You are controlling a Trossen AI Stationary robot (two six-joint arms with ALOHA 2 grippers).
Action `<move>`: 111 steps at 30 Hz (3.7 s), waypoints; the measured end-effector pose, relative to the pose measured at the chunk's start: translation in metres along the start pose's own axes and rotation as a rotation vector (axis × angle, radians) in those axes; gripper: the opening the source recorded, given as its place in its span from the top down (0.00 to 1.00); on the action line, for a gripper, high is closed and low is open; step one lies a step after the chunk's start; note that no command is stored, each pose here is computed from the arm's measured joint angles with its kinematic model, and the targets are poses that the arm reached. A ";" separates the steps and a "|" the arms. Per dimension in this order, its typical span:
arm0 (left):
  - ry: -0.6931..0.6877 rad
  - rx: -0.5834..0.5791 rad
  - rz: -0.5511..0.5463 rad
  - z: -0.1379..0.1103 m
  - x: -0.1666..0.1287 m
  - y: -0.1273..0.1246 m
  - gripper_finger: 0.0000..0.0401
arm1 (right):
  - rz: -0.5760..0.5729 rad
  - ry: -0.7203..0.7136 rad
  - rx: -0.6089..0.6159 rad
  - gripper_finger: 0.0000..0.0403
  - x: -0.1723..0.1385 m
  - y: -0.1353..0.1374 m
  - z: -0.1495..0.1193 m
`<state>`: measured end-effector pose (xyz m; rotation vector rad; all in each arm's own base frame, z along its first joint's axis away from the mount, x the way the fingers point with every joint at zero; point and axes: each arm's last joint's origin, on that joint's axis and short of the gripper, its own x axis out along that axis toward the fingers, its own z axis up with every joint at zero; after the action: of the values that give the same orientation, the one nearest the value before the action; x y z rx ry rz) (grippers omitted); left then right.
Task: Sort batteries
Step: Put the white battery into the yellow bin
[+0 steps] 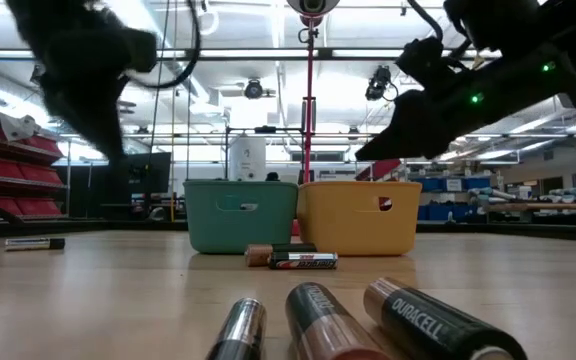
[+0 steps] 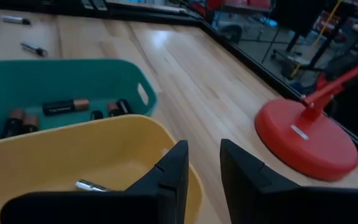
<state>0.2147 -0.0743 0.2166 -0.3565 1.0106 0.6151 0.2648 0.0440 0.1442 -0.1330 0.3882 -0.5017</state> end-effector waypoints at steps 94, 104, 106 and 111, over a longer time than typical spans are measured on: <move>0.012 0.117 -0.070 -0.093 0.062 0.027 0.67 | 0.116 -0.222 0.507 0.82 -0.004 0.002 0.028; 0.013 0.140 -0.079 -0.093 0.062 0.026 0.87 | -0.007 -0.277 0.512 0.82 -0.016 0.009 0.031; 0.013 0.142 -0.078 -0.093 0.062 0.026 0.88 | -0.026 -0.296 0.496 0.82 -0.021 0.012 0.032; 0.004 0.171 -0.083 -0.092 0.062 0.025 0.88 | -0.009 -0.329 0.491 0.82 -0.035 0.022 0.035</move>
<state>0.1604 -0.0856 0.1171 -0.2475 1.0391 0.4495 0.2601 0.0815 0.1837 0.2565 -0.0629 -0.5602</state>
